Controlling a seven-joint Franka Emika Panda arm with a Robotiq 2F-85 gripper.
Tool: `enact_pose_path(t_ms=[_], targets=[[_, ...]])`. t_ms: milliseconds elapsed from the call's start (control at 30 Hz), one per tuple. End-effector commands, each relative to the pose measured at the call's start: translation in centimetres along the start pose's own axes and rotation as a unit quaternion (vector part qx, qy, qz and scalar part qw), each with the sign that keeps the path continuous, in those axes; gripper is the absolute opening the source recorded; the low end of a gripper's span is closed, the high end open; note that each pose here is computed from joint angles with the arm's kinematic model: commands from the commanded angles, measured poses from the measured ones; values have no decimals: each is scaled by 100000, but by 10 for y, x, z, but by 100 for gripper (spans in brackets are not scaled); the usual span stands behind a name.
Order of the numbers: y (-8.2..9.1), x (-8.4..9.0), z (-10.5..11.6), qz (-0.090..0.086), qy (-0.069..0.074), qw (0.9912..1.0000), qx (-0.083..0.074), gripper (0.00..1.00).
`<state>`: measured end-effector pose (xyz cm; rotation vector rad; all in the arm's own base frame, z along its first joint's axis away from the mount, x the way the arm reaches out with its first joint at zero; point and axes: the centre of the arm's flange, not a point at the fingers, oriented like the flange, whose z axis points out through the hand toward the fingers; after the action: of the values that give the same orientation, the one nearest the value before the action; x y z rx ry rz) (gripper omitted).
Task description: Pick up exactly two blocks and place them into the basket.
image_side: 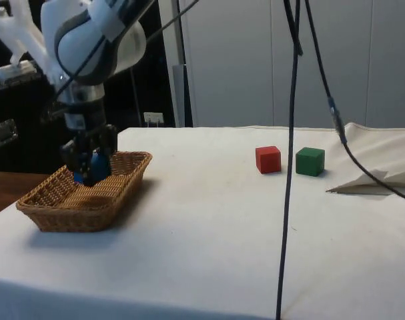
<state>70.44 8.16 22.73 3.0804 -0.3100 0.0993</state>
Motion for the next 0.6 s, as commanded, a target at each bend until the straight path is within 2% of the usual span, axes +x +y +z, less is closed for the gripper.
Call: enact_pose_path(t_ms=[0, 33, 167, 267, 533, 567], targets=[[-9, -1, 8, -56, 54, 100000, 3, 1], [-3, -1, 4, -52, -122, 100000, 14, 1], [-28, -4, 26, -476, -377, 99998, 358, 1], [-36, -4, 34, -760, -631, 99993, 588, 1], [-44, 3, 44, -1083, -939, 99988, 495, 1], [-45, 4, 44, -1110, -1066, 99987, 425, 7]])
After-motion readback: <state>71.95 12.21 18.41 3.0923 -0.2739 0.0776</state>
